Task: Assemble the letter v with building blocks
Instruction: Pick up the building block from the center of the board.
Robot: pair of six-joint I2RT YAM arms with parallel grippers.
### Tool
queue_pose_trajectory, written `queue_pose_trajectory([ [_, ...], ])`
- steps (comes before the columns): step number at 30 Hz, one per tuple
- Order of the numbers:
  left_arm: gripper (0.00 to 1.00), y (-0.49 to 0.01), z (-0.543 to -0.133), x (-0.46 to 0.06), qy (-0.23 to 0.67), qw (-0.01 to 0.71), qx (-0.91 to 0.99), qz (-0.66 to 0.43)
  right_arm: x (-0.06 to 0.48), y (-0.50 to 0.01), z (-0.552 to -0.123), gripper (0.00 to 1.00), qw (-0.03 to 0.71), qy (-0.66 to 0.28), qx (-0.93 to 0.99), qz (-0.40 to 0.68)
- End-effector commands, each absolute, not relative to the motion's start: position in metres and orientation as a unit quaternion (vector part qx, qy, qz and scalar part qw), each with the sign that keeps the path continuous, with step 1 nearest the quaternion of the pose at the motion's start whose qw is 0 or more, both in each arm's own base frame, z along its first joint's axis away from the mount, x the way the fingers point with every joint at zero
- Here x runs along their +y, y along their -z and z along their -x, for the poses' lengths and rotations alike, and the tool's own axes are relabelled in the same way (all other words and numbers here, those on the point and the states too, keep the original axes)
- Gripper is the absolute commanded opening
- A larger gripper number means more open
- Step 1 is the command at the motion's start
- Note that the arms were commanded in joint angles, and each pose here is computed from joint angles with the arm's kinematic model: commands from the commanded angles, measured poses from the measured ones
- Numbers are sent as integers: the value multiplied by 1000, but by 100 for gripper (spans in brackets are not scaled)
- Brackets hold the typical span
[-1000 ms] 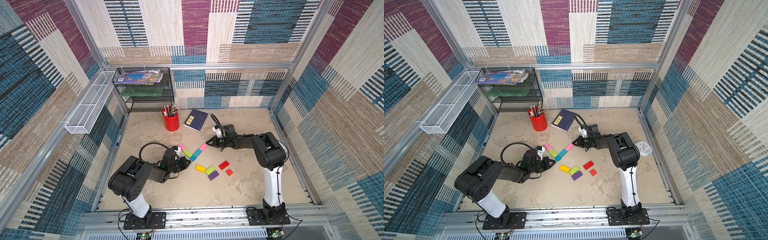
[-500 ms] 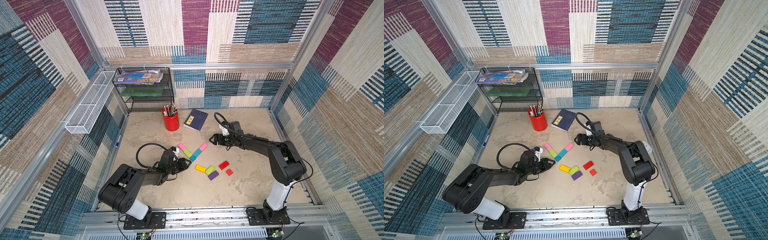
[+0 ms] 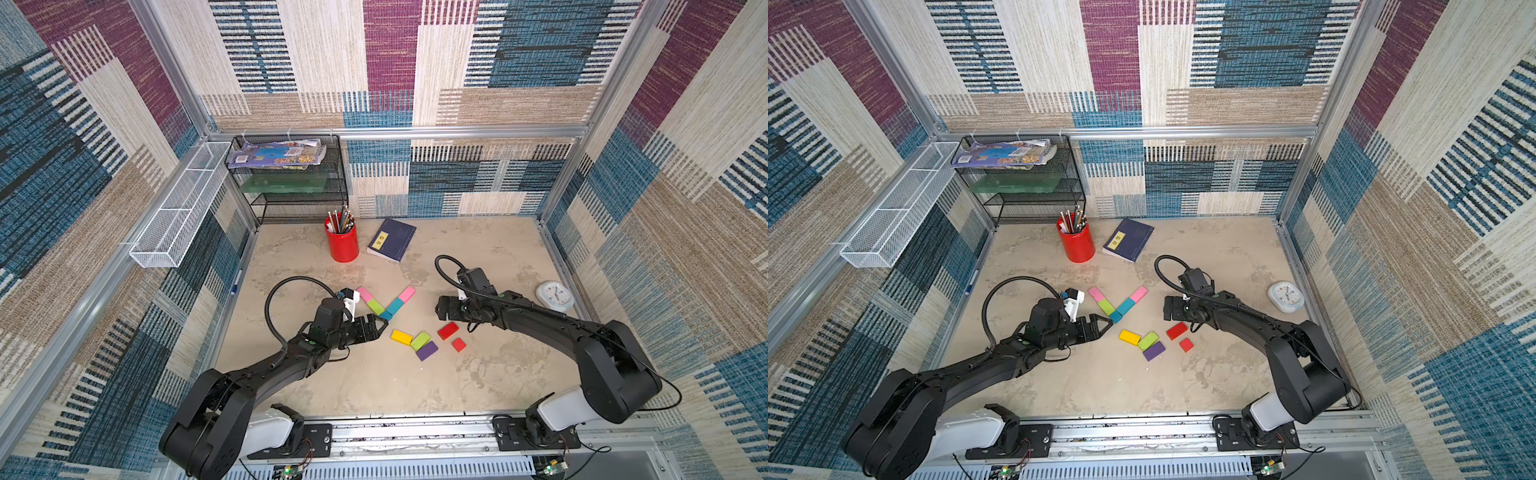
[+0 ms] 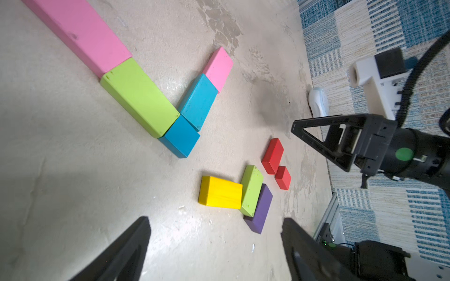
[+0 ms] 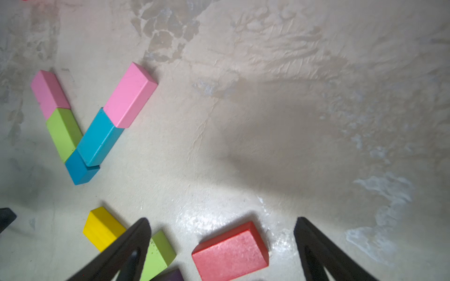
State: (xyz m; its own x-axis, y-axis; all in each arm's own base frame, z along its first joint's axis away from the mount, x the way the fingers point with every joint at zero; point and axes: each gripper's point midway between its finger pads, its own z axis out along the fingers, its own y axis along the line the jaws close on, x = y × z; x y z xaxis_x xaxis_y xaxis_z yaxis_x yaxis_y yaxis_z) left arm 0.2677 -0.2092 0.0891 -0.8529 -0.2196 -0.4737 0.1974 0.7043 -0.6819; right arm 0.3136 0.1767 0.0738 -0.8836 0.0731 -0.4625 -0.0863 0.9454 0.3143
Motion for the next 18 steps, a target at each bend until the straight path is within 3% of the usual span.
queue_pose_trajectory([
  [1,87,-79,-263,-204,364,264,893,-2,170,-73,-312,95,244,-137,960,15],
  [9,86,-77,-258,-206,371,261,891,3,165,-53,-300,97,216,-77,972,60],
  [18,86,-65,-258,-206,357,243,902,4,176,-43,-291,99,206,-82,969,107],
])
